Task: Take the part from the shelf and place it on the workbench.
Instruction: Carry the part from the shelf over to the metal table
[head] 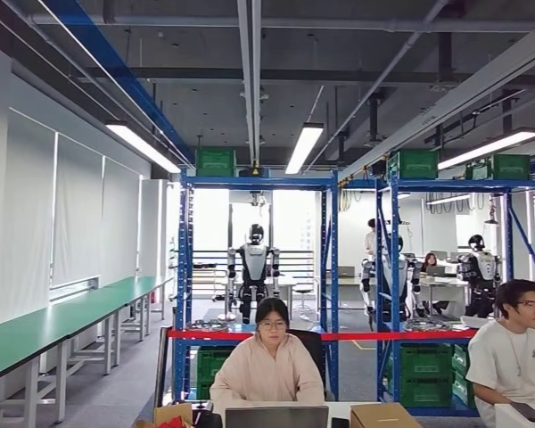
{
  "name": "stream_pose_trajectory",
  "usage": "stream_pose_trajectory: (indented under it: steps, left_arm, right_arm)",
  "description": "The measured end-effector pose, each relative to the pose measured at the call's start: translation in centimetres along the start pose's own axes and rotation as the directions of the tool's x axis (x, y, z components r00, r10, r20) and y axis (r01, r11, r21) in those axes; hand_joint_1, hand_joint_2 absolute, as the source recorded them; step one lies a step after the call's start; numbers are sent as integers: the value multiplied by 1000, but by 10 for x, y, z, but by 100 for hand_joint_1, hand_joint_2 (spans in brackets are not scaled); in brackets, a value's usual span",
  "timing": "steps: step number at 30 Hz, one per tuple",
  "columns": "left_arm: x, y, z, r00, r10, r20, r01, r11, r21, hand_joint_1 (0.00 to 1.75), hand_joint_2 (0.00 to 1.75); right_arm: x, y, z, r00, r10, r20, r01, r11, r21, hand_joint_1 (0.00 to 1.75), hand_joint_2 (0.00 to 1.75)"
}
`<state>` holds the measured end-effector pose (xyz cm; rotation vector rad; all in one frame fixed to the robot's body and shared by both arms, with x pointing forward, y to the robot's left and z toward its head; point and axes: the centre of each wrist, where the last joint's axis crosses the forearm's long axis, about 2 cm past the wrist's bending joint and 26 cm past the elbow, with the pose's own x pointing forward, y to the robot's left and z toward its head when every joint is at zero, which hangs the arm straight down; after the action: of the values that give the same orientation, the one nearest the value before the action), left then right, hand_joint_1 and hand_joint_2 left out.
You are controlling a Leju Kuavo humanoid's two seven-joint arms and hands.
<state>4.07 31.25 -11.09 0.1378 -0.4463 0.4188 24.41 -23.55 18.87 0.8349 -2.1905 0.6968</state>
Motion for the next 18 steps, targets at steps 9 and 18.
stream_pose_trajectory:
  steps: [9,18]
  left_arm:
    - [0,1,0,1000,-1,5,1,1000,3,0,175]
    - [-1,3,0,1000,-1,9,1,1000,6,0,175]
  right_arm:
    - [0,0,0,1000,-8,2,8,1000,3,175,175]
    - [0,1,1,1000,-9,2,9,1000,2,175,175]
